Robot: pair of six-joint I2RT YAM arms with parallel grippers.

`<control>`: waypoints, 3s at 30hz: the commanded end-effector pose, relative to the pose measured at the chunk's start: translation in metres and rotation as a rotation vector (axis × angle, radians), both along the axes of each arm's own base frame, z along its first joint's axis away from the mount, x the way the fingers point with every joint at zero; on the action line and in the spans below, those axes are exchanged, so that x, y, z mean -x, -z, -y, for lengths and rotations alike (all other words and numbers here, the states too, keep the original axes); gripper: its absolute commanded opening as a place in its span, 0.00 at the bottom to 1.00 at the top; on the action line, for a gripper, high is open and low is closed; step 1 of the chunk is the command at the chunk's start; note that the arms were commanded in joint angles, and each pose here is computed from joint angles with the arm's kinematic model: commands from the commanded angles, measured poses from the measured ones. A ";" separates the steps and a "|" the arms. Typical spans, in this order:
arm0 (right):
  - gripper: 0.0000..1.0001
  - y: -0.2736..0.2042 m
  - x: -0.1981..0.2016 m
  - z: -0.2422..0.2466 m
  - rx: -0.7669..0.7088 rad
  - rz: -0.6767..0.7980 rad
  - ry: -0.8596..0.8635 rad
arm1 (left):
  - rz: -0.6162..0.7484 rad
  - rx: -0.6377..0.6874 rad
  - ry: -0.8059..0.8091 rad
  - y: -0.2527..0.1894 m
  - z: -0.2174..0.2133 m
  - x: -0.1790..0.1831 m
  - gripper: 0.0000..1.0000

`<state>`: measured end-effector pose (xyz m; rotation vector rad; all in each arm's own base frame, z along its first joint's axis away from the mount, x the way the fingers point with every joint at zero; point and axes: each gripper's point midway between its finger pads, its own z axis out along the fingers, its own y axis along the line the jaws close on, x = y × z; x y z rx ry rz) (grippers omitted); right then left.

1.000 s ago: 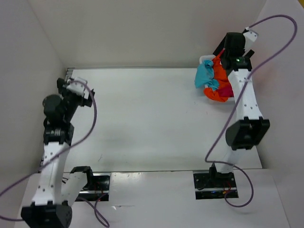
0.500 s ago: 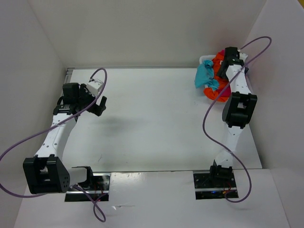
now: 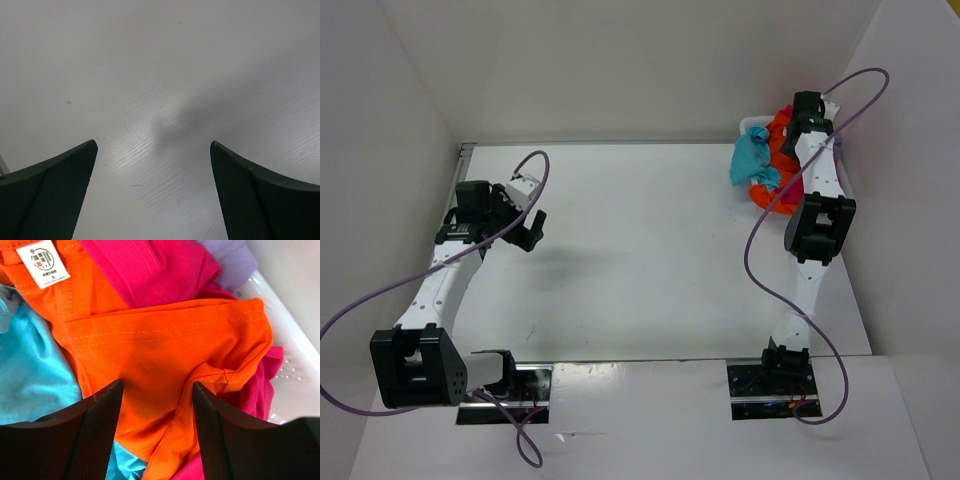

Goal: Fold and stack the t-shirts
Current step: Grab crumpled tshirt from bin with the right arm, then move the tshirt to the center of the board, then flatten out the tshirt

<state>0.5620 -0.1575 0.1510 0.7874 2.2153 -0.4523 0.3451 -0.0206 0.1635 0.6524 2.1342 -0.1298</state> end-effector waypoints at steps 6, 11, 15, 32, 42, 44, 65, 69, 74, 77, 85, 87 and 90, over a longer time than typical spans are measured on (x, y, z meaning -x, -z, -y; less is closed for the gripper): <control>0.49 -0.001 -0.005 0.002 -0.050 0.016 -0.034 | 0.027 -0.017 0.018 -0.004 0.000 0.001 1.00; 0.00 -0.014 -0.006 -0.004 -0.071 0.046 -0.059 | 0.039 -0.025 0.024 -0.007 0.000 0.003 1.00; 0.00 -0.063 -0.004 -0.010 -0.070 0.139 -0.083 | 0.051 -0.032 0.029 -0.010 0.000 0.004 1.00; 0.00 -0.414 0.136 -0.060 0.141 0.865 -0.091 | 0.187 -0.025 -0.051 -0.053 -0.007 0.006 1.00; 0.00 -0.496 0.193 -0.187 0.147 1.072 -0.449 | 0.254 -0.009 -0.126 -0.077 -0.012 0.020 1.00; 0.00 -0.514 0.209 -0.223 0.136 1.132 -0.553 | 0.269 -0.002 -0.142 -0.082 -0.014 0.020 1.00; 0.86 -0.200 0.129 -0.381 -0.414 0.427 -0.668 | 0.369 -0.124 -0.122 -0.129 -0.031 0.003 1.00; 1.00 -0.112 0.126 -0.324 -0.506 0.275 -0.535 | 0.253 -0.182 0.063 -0.092 0.000 0.007 1.00; 1.00 -0.089 0.153 -0.309 -0.408 0.209 -0.541 | 0.119 -0.139 0.394 -0.057 0.071 0.044 1.00; 0.91 -0.058 0.159 -0.305 -0.385 0.130 -0.527 | -0.016 -0.094 0.558 -0.025 0.125 0.058 1.00; 0.80 -0.008 0.171 -0.326 -0.516 0.087 -0.557 | -0.353 -0.041 0.855 0.060 0.221 0.131 1.00; 0.78 -0.004 0.170 -0.330 -0.532 0.099 -0.572 | -0.357 -0.023 0.831 0.072 0.227 0.125 1.00; 0.78 0.014 0.170 -0.336 -0.547 0.057 -0.595 | -0.378 -0.005 0.767 0.088 0.234 0.113 1.00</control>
